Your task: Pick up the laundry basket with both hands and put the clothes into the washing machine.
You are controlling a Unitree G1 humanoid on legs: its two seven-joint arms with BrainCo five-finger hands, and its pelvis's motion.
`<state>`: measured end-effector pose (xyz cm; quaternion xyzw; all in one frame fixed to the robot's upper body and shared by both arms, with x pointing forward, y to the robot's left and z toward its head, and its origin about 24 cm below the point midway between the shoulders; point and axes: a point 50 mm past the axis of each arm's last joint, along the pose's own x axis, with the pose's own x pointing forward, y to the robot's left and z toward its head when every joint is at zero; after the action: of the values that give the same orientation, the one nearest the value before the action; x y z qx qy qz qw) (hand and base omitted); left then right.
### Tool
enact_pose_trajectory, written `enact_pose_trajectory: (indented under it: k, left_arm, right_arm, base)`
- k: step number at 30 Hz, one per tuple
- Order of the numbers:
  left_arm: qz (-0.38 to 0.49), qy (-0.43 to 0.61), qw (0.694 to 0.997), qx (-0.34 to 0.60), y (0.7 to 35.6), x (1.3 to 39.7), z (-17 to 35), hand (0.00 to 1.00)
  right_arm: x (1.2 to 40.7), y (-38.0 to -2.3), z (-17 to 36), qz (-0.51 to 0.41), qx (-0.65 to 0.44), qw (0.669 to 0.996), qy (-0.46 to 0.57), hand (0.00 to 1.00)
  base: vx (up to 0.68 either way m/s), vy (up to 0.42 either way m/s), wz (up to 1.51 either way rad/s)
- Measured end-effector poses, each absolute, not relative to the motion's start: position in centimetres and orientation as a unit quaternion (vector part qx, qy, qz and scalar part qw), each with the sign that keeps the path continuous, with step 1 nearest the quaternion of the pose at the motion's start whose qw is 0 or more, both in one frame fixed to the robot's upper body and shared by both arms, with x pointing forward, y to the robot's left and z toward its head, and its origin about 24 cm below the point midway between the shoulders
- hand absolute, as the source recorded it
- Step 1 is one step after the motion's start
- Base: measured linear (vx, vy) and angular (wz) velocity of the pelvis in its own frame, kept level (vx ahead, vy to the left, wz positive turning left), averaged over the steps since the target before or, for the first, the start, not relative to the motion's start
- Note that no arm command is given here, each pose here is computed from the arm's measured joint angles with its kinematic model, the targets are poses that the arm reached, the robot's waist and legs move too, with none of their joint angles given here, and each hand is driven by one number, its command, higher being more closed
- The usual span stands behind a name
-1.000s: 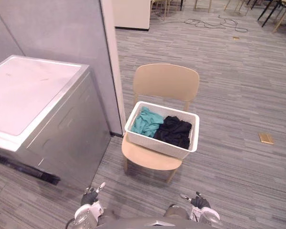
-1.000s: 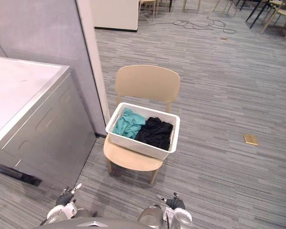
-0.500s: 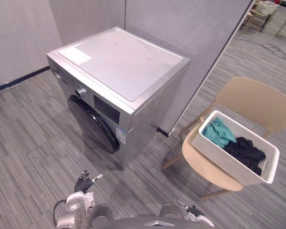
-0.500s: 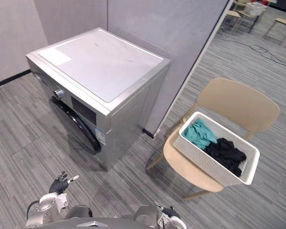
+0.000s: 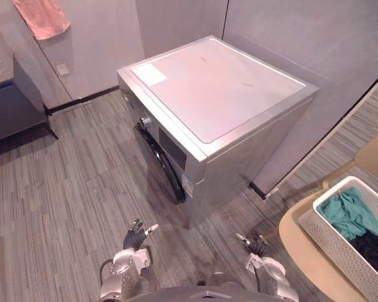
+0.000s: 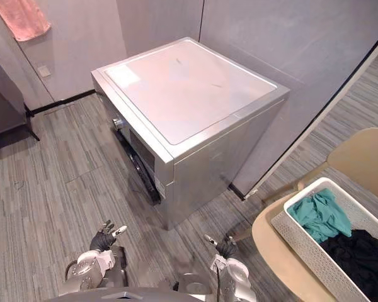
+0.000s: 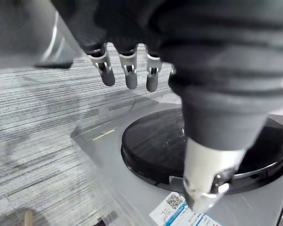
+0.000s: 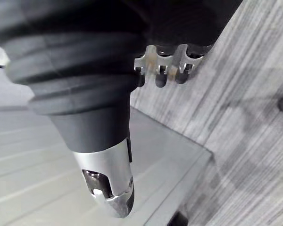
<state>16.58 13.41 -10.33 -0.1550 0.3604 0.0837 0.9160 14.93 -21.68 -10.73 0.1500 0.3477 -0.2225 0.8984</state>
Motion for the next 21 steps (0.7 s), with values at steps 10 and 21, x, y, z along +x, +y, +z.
enact_pose_trajectory:
  k: [10, 21]
  left_arm:
    - [0.059, 0.383, 0.917, -0.097, 14.2, 16.9, -11.1, 0.0]
    - [0.079, 0.401, 0.91, -0.076, 16.2, 15.7, -11.9, 0.0]
  right_arm:
    - [14.4, -18.2, -12.5, -0.195, 0.183, 0.878, 0.397, 0.0]
    - [19.9, -14.3, -9.2, -0.014, 0.11, 0.937, 0.33, 0.0]
  base:
    - [0.16, 0.455, 0.05]
    - [-0.04, 0.178, -0.24]
